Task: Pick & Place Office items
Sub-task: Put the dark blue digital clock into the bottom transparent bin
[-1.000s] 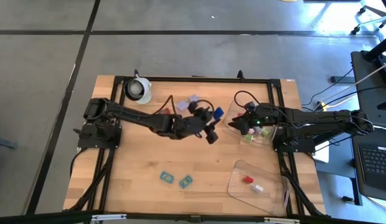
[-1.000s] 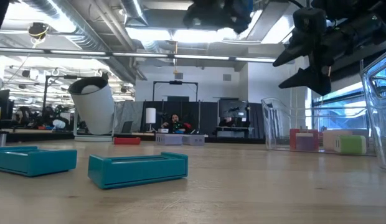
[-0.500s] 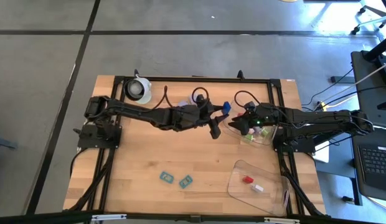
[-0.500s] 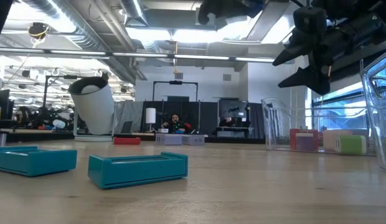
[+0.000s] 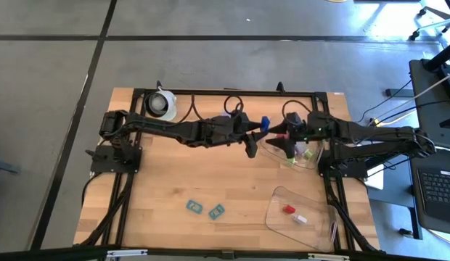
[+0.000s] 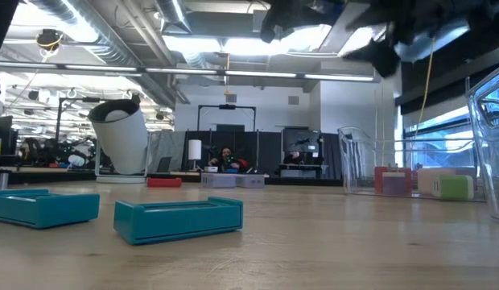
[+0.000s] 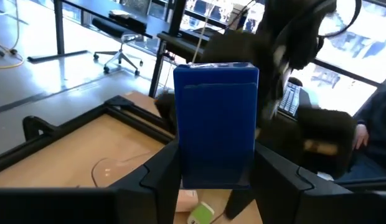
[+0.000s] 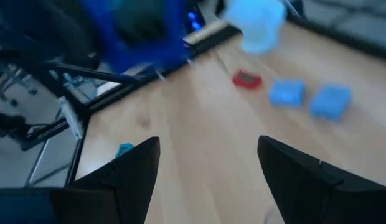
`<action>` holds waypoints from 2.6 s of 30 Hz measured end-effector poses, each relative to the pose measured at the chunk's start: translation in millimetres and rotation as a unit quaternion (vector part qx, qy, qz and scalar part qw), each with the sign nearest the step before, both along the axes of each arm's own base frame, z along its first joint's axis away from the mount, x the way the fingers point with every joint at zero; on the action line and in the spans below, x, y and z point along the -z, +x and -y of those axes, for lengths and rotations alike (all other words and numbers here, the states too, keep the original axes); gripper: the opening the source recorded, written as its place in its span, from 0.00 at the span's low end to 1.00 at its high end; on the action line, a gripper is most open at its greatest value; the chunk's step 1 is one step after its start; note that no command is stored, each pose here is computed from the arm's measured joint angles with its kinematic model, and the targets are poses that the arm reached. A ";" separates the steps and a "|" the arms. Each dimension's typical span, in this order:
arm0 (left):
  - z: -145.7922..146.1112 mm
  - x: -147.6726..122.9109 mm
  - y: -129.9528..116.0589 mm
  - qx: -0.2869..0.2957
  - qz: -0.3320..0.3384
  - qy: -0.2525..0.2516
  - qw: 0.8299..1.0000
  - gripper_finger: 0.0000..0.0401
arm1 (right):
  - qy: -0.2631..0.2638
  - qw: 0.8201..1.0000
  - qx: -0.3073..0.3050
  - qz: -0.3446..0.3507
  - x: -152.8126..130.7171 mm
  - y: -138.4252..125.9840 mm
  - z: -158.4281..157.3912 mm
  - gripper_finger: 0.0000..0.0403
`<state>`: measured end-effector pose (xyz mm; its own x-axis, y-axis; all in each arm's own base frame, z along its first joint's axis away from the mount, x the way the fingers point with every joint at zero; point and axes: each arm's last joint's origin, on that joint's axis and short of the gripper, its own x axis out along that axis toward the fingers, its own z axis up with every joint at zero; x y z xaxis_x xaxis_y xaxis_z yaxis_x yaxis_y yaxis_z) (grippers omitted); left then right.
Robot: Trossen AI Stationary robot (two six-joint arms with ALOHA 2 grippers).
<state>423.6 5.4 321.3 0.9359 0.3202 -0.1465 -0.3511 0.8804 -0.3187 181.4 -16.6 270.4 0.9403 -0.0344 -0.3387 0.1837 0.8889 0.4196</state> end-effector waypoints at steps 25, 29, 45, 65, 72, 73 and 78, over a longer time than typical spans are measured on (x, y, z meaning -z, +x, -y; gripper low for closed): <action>2.2 -2.1 0.8 0.029 0.009 0.003 1.000 0.40 | -0.130 0.979 -0.129 0.085 -57.7 -1.6 -5.5 0.68; 2.4 -2.2 0.9 0.026 0.009 0.009 1.000 0.39 | -0.134 0.983 -0.113 0.053 -52.7 -5.7 -4.7 0.68; 3.3 -4.5 1.6 0.049 0.024 -0.003 0.999 0.40 | -0.113 0.986 -0.093 0.078 -57.8 -4.2 -4.0 0.70; 13.3 -5.0 1.7 0.072 0.027 -0.005 0.997 0.40 | -0.096 0.982 -0.090 0.138 -65.5 11.0 -3.0 0.78; 13.4 -8.7 2.0 0.079 0.032 0.050 0.995 0.39 | -0.053 0.983 -0.119 0.127 -58.6 22.5 -3.9 0.74; 13.5 -8.1 2.0 0.079 0.030 0.050 0.995 0.39 | -0.052 0.983 -0.123 0.127 -58.0 24.2 -3.9 0.73; 13.7 -9.4 1.3 0.084 0.032 0.050 0.995 0.39 | -0.054 0.981 -0.124 0.137 -59.3 25.6 -3.9 0.71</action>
